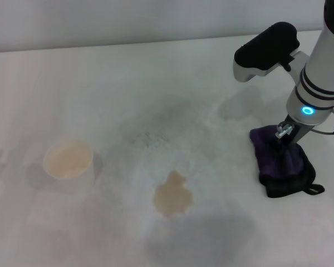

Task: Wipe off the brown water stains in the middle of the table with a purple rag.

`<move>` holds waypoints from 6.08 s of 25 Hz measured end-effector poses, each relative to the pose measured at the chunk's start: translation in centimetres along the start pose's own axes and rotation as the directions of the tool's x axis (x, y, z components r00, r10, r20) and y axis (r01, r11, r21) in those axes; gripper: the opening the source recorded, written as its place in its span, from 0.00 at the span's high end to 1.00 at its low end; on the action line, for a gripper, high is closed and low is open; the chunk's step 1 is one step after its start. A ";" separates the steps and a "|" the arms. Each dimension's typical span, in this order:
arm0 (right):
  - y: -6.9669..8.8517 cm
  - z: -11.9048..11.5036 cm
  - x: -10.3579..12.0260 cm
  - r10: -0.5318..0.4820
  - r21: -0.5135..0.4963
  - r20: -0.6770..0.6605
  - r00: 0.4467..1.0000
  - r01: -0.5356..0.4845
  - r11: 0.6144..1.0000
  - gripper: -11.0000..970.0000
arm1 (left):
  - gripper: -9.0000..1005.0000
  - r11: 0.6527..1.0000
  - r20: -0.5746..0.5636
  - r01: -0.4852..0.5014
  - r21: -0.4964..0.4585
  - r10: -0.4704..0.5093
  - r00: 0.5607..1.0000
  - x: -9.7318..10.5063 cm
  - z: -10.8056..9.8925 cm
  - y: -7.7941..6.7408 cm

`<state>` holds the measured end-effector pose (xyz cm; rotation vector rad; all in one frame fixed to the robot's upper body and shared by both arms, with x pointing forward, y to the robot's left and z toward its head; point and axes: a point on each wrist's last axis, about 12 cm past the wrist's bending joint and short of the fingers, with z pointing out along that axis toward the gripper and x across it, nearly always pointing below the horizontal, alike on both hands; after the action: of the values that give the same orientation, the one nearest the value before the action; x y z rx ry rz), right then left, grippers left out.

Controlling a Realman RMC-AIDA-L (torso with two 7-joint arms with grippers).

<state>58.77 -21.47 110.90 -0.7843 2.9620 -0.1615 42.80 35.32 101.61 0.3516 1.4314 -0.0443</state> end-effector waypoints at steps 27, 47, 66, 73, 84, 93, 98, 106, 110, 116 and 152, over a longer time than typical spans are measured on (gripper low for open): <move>10.8 -1.6 -2.6 -0.334 -0.147 0.153 0.930 0.356 0.923 0.89 | 0.12 1.000 0.012 0.005 0.011 -0.005 1.000 -0.1 0.4 -0.3; 15.4 -2.0 -4.4 -0.464 -0.185 0.205 0.861 0.500 0.846 0.89 | 0.12 1.000 0.002 0.009 0.011 -0.009 1.000 0.0 0.2 -0.5; 14.7 -1.9 -4.6 -0.464 -0.120 0.128 0.877 0.478 0.870 0.89 | 0.12 1.000 0.000 0.011 0.010 -0.011 1.000 0.1 0.2 -0.5; 17.9 -2.6 -3.0 -0.538 -0.268 0.170 0.826 0.563 0.781 0.89 | 0.12 1.000 0.003 0.014 0.009 -0.014 1.000 0.1 0.2 -0.8; 16.0 -1.2 -4.1 -0.521 -0.173 0.168 0.837 0.545 0.821 0.89 | 0.12 1.000 0.014 0.006 0.010 -0.007 1.000 0.1 0.3 -1.3; 10.9 -2.3 -5.2 -0.427 -0.054 0.138 0.893 0.438 0.898 0.89 | 0.12 1.000 0.002 0.000 -0.003 0.000 1.000 0.2 -0.2 -1.1; 6.4 -2.7 -4.4 -0.330 -0.052 0.113 0.937 0.337 0.940 0.89 | 0.12 1.000 0.004 -0.001 -0.003 0.001 1.000 0.2 -0.1 -1.0; -0.6 -2.6 -2.4 -0.169 -0.041 0.094 0.981 0.174 0.984 0.90 | 0.12 1.000 0.012 -0.002 0.002 0.002 1.000 0.1 0.3 -1.0; -2.4 -2.2 -1.6 -0.130 -0.055 0.099 0.987 0.136 0.989 0.90 | 0.12 1.000 0.017 -0.003 0.006 0.003 1.000 0.0 0.6 -1.0; -2.8 -1.6 -1.1 -0.135 -0.064 0.093 0.986 0.141 0.988 0.90 | 0.12 1.000 0.025 -0.005 0.011 0.005 1.000 -0.1 0.9 -1.0; -13.2 -3.0 7.1 0.167 -0.196 0.937 0.307 0.067 0.978 0.51 | 0.12 1.000 0.009 -0.014 0.006 0.014 1.000 0.0 1.4 -0.7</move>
<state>58.75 -36.20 115.16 -0.4911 1.7954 0.4810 44.00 34.28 101.58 0.3658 1.4203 -0.0388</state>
